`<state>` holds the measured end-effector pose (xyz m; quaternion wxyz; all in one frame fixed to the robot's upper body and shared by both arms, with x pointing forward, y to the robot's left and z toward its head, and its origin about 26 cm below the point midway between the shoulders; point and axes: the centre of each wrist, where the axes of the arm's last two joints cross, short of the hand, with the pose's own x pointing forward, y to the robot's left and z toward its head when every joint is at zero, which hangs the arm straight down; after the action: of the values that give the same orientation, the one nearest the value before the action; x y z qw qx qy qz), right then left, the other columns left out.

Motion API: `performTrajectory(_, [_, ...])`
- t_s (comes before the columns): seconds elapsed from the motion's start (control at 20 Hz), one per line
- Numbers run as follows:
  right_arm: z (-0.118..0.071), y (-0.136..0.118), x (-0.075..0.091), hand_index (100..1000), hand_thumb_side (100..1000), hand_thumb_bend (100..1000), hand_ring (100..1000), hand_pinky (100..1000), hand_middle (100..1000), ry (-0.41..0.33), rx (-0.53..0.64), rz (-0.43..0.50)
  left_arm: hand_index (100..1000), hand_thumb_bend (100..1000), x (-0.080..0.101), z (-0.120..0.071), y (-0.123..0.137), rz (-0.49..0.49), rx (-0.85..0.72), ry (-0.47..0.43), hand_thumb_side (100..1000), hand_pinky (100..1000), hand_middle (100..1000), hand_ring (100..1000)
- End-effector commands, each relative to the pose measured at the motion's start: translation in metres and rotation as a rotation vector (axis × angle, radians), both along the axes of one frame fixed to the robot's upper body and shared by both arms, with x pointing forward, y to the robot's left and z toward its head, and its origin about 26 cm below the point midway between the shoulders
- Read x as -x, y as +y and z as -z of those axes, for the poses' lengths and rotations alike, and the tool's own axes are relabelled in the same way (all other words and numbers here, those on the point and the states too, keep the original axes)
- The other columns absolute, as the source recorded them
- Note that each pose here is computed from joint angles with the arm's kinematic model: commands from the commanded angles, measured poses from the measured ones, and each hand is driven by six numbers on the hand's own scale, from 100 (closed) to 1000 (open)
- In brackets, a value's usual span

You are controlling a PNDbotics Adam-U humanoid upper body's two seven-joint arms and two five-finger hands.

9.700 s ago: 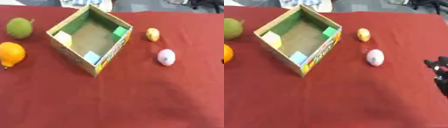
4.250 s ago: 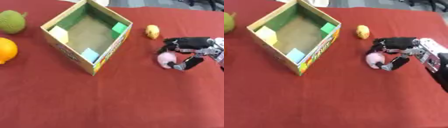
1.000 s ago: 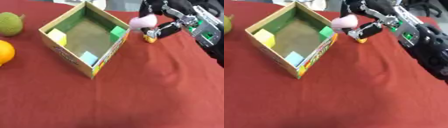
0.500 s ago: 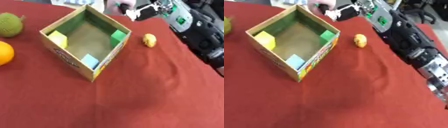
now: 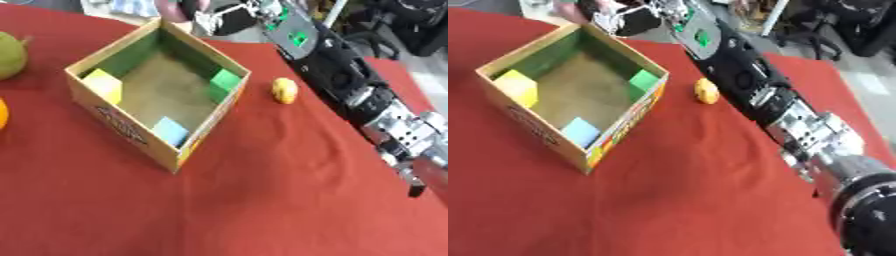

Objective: Pick up objects on the table and place them in the box.

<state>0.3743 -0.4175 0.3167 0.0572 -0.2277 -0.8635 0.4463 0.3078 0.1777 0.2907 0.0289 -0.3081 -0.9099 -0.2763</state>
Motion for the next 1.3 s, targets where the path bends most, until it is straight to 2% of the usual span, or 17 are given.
performTrajectory(0.05, [-0.012, -0.011, 0.001, 663, 219, 100, 100, 896, 547, 0.0, 0.006, 0.027, 795, 100, 0.004, -0.01, -0.001, 0.036, -0.026, -0.036, 551, 833, 766, 800])
performTrajectory(0.1, [-0.012, -0.013, 0.001, 669, 288, 100, 100, 899, 554, 0.007, 0.013, 0.034, 795, 100, 0.004, -0.01, -0.001, 0.043, -0.031, -0.036, 571, 833, 767, 800])
performTrajectory(0.15, [-0.012, -0.015, 0.0, 688, 276, 100, 100, 907, 572, 0.015, 0.022, 0.043, 795, 100, 0.004, -0.01, -0.002, 0.047, -0.036, -0.034, 571, 833, 767, 800])
performTrajectory(0.3, [-0.012, -0.017, -0.001, 746, 109, 100, 100, 916, 625, 0.036, 0.075, 0.065, 794, 100, 0.004, -0.009, -0.002, 0.052, -0.047, -0.03, 572, 833, 767, 801])
performTrajectory(0.35, [-0.012, -0.017, -0.001, 770, 100, 100, 100, 918, 649, 0.043, 0.101, 0.075, 794, 100, 0.004, -0.009, -0.003, 0.053, -0.048, -0.03, 572, 833, 767, 801])
performTrajectory(0.65, [-0.007, -0.029, -0.002, 816, 130, 100, 100, 923, 690, 0.117, 0.236, 0.162, 794, 100, 0.004, -0.006, -0.003, 0.048, -0.056, -0.019, 572, 834, 768, 801])
performTrajectory(1.1, [0.012, -0.059, 0.002, 828, 160, 100, 100, 917, 700, 0.209, 0.252, 0.263, 794, 100, 0.004, -0.004, -0.002, 0.031, -0.063, -0.01, 573, 834, 770, 802])
performTrajectory(1.3, [0.019, -0.06, 0.002, 900, 211, 100, 100, 956, 770, 0.228, 0.318, 0.309, 794, 100, 0.004, -0.003, -0.002, 0.026, -0.068, -0.008, 574, 835, 770, 803])
